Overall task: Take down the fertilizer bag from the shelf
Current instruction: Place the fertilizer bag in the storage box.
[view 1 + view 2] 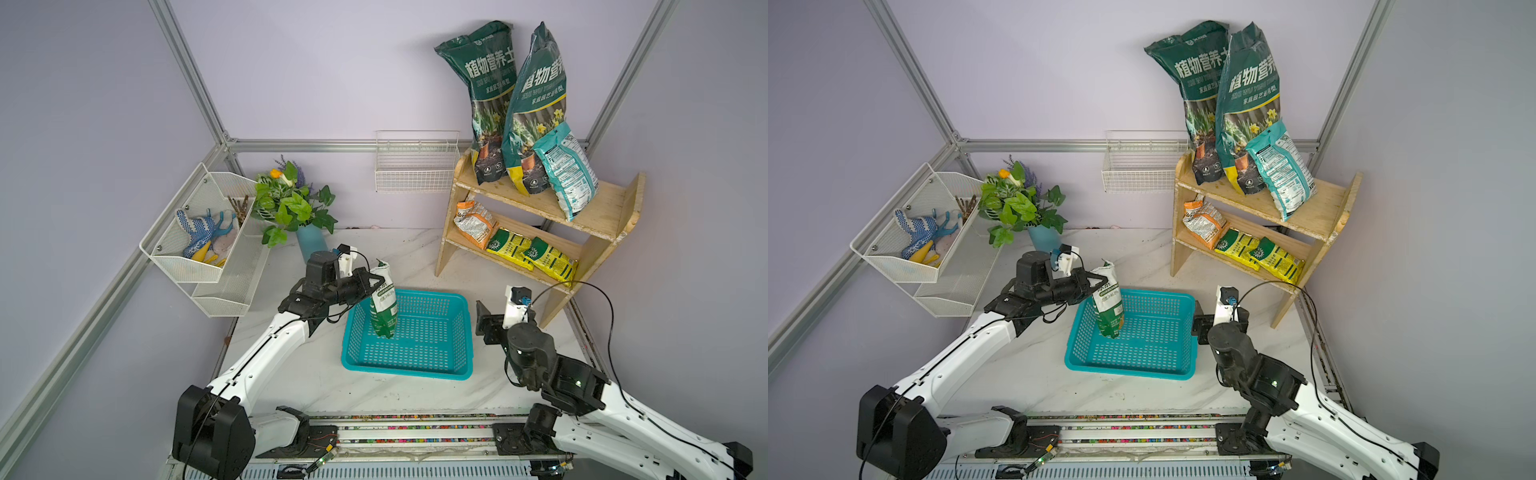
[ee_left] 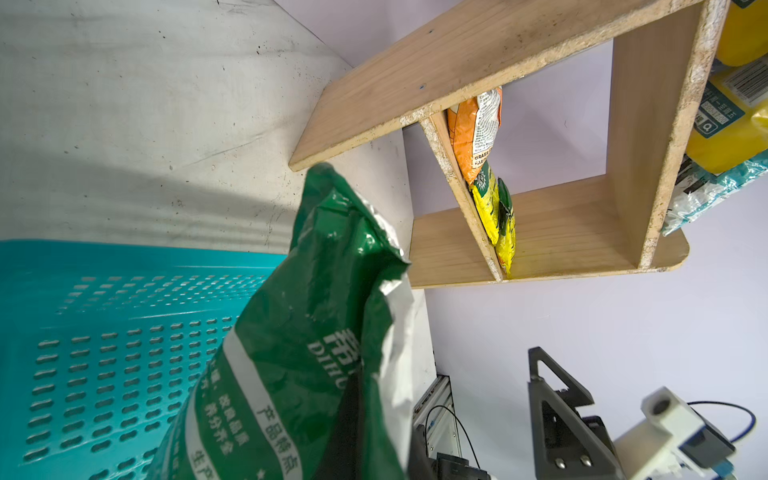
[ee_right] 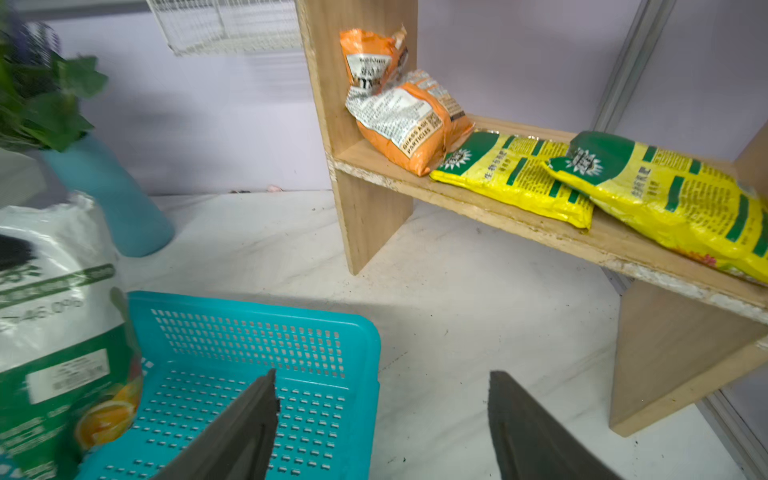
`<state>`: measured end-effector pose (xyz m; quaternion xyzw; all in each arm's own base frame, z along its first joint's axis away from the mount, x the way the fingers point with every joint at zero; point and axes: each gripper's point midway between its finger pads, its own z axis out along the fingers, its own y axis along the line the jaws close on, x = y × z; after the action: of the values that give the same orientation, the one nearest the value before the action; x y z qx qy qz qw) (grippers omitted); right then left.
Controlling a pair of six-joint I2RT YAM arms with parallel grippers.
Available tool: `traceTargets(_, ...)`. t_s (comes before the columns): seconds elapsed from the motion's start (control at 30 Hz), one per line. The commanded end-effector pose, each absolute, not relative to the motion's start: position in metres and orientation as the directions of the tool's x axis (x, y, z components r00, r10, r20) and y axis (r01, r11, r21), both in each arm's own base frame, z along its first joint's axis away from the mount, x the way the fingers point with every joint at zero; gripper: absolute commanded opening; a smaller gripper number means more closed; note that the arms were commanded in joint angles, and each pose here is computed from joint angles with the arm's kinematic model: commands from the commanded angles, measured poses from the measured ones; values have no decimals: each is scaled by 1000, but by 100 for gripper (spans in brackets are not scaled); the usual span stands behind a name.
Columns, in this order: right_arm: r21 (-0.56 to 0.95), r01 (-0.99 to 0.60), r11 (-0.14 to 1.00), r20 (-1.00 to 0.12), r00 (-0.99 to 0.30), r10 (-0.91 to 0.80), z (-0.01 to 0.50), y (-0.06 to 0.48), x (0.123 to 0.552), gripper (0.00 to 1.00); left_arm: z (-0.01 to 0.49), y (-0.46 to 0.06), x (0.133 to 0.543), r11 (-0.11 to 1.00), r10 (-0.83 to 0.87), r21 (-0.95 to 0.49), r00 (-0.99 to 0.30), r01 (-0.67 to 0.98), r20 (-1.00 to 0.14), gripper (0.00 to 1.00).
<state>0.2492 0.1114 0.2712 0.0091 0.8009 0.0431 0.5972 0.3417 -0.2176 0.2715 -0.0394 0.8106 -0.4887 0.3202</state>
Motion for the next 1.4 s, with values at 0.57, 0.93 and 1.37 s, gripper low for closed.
traceTargets(0.57,193,-66,979,-934,-319,163,270,107,255,86,325,-217,375,567,-375,-660,-558,493,-740,0)
traceTargets(0.93,193,-66,979,-930,-332,161,267,107,257,86,299,-219,382,592,-308,-557,-475,582,-824,0)
traceTargets(1.37,195,-66,979,-927,-338,162,264,108,258,86,223,-179,404,533,-390,-673,-557,513,-733,0)
